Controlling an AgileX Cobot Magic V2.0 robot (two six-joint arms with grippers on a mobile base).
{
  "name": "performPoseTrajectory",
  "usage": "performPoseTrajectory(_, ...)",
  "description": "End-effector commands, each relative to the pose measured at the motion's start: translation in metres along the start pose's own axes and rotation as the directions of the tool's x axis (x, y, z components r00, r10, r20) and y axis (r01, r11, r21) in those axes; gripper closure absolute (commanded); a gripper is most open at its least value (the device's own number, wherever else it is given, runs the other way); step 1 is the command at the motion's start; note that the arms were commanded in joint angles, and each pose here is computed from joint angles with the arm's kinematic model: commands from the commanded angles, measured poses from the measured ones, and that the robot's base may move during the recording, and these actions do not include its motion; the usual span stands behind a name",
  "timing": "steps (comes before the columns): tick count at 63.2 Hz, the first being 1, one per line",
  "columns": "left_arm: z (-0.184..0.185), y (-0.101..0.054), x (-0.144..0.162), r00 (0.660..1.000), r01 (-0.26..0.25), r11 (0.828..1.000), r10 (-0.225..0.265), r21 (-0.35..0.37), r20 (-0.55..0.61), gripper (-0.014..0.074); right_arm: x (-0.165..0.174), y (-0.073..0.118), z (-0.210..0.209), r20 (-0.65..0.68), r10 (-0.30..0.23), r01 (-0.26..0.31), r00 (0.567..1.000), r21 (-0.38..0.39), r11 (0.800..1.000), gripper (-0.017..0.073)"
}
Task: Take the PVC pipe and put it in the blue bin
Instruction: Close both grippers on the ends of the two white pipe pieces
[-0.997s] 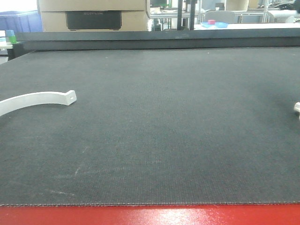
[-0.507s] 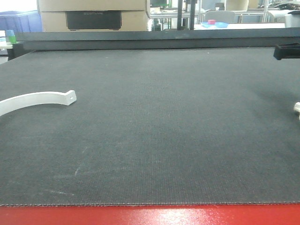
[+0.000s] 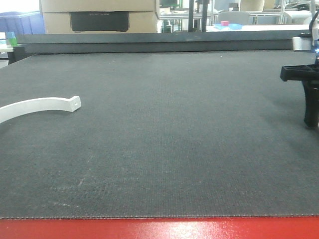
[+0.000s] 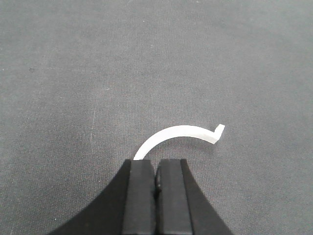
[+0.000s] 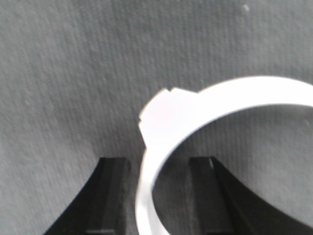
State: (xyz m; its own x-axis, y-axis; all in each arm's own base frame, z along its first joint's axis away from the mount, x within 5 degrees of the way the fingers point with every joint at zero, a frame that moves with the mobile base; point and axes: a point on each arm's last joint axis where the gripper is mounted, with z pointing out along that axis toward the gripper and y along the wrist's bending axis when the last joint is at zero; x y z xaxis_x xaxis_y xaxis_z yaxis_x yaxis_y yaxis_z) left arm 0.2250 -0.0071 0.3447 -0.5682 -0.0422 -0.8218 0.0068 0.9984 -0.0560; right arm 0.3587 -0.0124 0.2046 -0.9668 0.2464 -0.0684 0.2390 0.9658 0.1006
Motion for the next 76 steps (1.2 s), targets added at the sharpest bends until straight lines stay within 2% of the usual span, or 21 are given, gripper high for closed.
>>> performPoseTrajectory(1,-0.001,0.0,-0.002,1.0,0.007,1.0,-0.007,0.004,0.01,0.0704,-0.003,0.005,0.001,0.024,-0.011,0.012,1.0,-0.007,1.0,0.0366)
performPoseTrajectory(8,-0.001,0.0,-0.002,1.0,0.007,1.0,-0.007,0.004,0.008,0.0704,-0.003,0.008,0.007,0.01,-0.021,0.021,1.0,-0.005,1.0,0.0379)
performPoseTrajectory(13,-0.001,0.0,-0.001,1.0,0.007,1.0,-0.007,0.004,0.006,0.0704,-0.003,0.008,0.01,-0.006,-0.02,0.02,1.0,-0.002,1.0,0.0427)
performPoseTrajectory(21,-0.001,0.0,-0.001,1.0,0.007,1.0,-0.007,0.004,0.006,0.0704,-0.002,0.007,0.009,-0.015,-0.026,0.026,1.0,0.007,1.0,0.0619)
performPoseTrajectory(25,-0.001,0.0,-0.001,1.0,0.024,1.0,-0.024,0.004,0.006,0.0704,0.0,0.007,0.005,-0.015,-0.029,0.029,0.999,0.01,1.0,0.0723)
performPoseTrajectory(33,-0.003,-0.001,-0.003,0.995,0.09,0.996,-0.09,0.001,-0.032,0.0704,0.004,0.008,-0.017,0.035,-0.037,0.037,0.999,0.002,0.999,0.0727)
performPoseTrajectory(41,0.002,-0.002,-0.012,0.984,0.088,0.996,-0.089,-0.011,-0.154,0.0704,0.012,0.009,-0.049,0.122,-0.07,0.072,0.99,-0.01,0.997,0.0727)
performPoseTrajectory(48,0.014,-0.002,-0.024,0.958,0.085,0.996,-0.088,-0.024,-0.271,0.0704,0.021,0.009,-0.076,0.197,-0.073,0.079,0.978,-0.021,0.997,0.0727)
performPoseTrajectory(55,0.034,-0.002,-0.034,0.923,0.069,0.997,-0.077,-0.034,-0.377,0.0704,0.031,0.009,-0.101,0.267,-0.074,0.086,0.961,-0.033,0.996,0.0727)
performPoseTrajectory(60,0.057,-0.002,-0.037,0.894,0.025,0.999,-0.033,-0.023,-0.446,0.0704,0.037,0.01,-0.113,0.31,-0.073,0.09,0.948,-0.042,0.995,0.0727)
performPoseTrajectory(71,0.119,0.008,-0.022,0.849,-0.087,0.994,0.042,-0.062,-0.527,0.0704,0.039,0.009,-0.117,0.326,-0.077,0.096,0.942,-0.043,0.994,0.0727)
performPoseTrajectory(76,0.138,0.009,-0.012,0.819,-0.09,0.994,0.04,-0.06,-0.572,0.0704,0.038,0.01,-0.116,0.333,-0.109,0.127,0.937,-0.033,0.991,0.0727)
